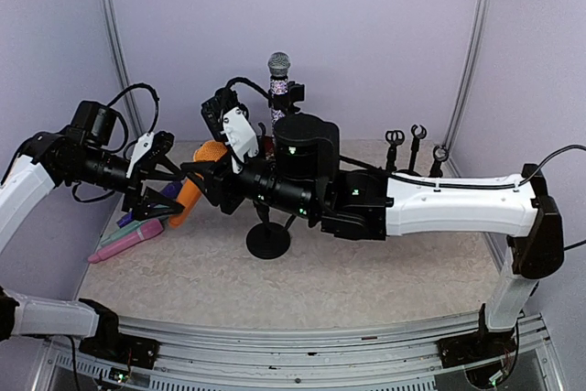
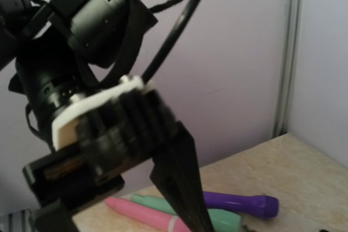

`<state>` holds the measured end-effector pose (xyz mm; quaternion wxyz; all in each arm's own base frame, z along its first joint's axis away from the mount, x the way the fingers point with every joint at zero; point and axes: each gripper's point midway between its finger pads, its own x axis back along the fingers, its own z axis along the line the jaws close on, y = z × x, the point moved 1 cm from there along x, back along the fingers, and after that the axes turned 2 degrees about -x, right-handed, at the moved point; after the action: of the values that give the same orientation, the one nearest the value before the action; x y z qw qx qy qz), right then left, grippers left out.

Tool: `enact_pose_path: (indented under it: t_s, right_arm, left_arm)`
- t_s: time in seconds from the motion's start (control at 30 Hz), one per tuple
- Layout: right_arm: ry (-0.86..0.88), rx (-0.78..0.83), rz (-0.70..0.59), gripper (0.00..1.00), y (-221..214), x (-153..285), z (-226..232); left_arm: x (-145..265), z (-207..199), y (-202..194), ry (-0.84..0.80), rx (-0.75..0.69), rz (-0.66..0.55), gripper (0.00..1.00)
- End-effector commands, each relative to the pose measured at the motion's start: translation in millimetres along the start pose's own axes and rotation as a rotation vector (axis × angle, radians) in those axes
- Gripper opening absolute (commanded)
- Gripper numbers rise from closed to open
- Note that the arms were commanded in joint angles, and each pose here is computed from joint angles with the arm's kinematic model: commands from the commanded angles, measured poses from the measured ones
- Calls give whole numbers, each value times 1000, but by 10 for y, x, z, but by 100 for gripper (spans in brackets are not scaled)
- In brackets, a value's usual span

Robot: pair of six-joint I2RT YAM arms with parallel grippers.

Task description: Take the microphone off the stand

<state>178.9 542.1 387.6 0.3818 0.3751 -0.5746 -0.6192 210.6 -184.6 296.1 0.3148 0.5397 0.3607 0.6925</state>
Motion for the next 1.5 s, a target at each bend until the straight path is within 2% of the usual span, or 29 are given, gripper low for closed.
enact_pose_path:
  t_s: [0.0, 0.13, 0.27, 0.3, 0.4, 0.43, 0.47, 0.5, 0.6, 0.77, 0.9, 1.03, 1.13, 1.27, 1.4, 1.47]
  right_arm:
    - [64, -78, -90, 0, 237, -81, 49]
    - [78, -94, -91, 0, 157, -155, 38]
    - [79, -87, -95, 0, 163, -170, 35]
    - [78, -83, -93, 8, 167, -160, 29]
    - [65, -72, -95, 60, 228, -66, -28]
    - [59, -72, -93, 72, 243, -14, -51]
    - [47, -72, -92, 80, 277, 78, -90]
    - [41, -75, -92, 82, 293, 128, -115]
    - [19, -103, -98, 84, 375, 437, -232]
    - [-38, -159, -54, 78, 180, 875, -476]
    - [-130, -256, 2, 71, -91, 1139, -804]
    - [-175, -403, 75, 66, -440, 1275, -1125]
    - [-198, -500, 157, 62, -701, 1245, -1326]
    - [-225, -624, 309, 61, -1110, 1122, -1569]
    - [-141, -772, 338, 65, -1345, 1029, -1722]
    - [-107, -824, 360, 66, -1444, 958, -1769]
  left_arm:
    - [7, -132, 111, -56, -14, -34, 72]
    - [-20, -149, 142, -69, -15, -40, 60]
    - [-43, -73, 137, -41, -13, -29, 38]
    - [-57, -42, 98, -27, -8, -16, 33]
    - [-97, 82, -148, 34, 10, 53, 25]
    - [-103, 122, -260, 56, 17, 82, 22]
    - [-103, 191, -389, 93, 24, 113, 19]
    - [-119, 217, -544, 113, 35, 154, 18]
    - [-125, 329, -999, 209, 55, 273, 14]
    - [-186, 405, -1734, 337, 80, 479, 13]
    - [-176, 425, -2270, 420, 89, 629, 12]
    - [-141, 455, -2651, 479, 97, 723, 11]
    - [-109, 492, -2850, 522, 102, 777, 12]
    - [-99, 517, -2894, 535, 118, 789, 17]
    - [-76, 531, -2959, 554, 111, 818, 23]
    - [-64, 528, -3004, 561, 108, 838, 31]
